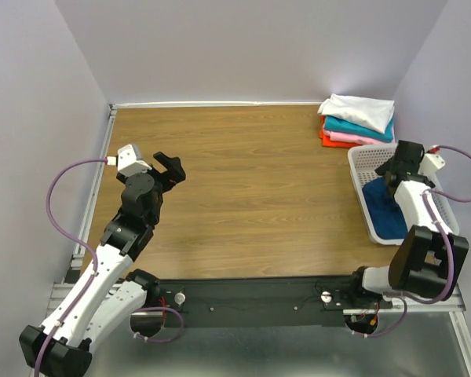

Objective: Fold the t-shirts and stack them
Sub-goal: Grab the tshirt from the pile, then move the tshirt to the center of the board

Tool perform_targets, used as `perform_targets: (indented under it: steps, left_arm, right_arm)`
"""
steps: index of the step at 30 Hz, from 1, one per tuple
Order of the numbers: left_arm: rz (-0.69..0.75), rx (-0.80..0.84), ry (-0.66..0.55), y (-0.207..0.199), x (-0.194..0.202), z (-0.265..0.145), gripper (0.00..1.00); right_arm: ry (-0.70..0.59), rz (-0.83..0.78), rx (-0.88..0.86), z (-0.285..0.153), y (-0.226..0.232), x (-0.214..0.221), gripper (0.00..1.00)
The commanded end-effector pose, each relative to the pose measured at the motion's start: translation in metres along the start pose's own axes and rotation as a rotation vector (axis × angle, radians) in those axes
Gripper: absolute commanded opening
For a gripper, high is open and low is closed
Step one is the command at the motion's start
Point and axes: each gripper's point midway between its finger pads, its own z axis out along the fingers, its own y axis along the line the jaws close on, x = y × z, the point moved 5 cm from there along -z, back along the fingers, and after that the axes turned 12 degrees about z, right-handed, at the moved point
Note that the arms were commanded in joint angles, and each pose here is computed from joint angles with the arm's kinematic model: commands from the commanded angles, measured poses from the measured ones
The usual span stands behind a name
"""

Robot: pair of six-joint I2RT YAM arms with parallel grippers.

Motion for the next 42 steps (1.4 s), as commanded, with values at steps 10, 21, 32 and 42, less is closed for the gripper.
perform_targets:
  steps: [10,21,32,42]
  left_arm:
    - [-0.004,-0.061,-0.004,0.01,0.01,0.004,0.98]
    - [0.006,-0.072,0.014,0.01,0.011,0.006,0.98]
    - [-0.003,-0.057,0.005,0.01,0.012,0.004,0.98]
    - [-0.007,-0.074,0.027,0.011,0.014,0.005,0.98]
  right_arm:
    - [0.169,0.036,0.261,0.052,-0.058,0.032,1.0]
    - [0.239,0.02,0.288,0.068,-0.061,0.049,0.1]
    - [-0.065,0.108,-0.073,-0.037,-0.014,-0.061,0.01]
    - [-0.061,0.087,-0.598,-0.156,0.058,-0.13,0.01]
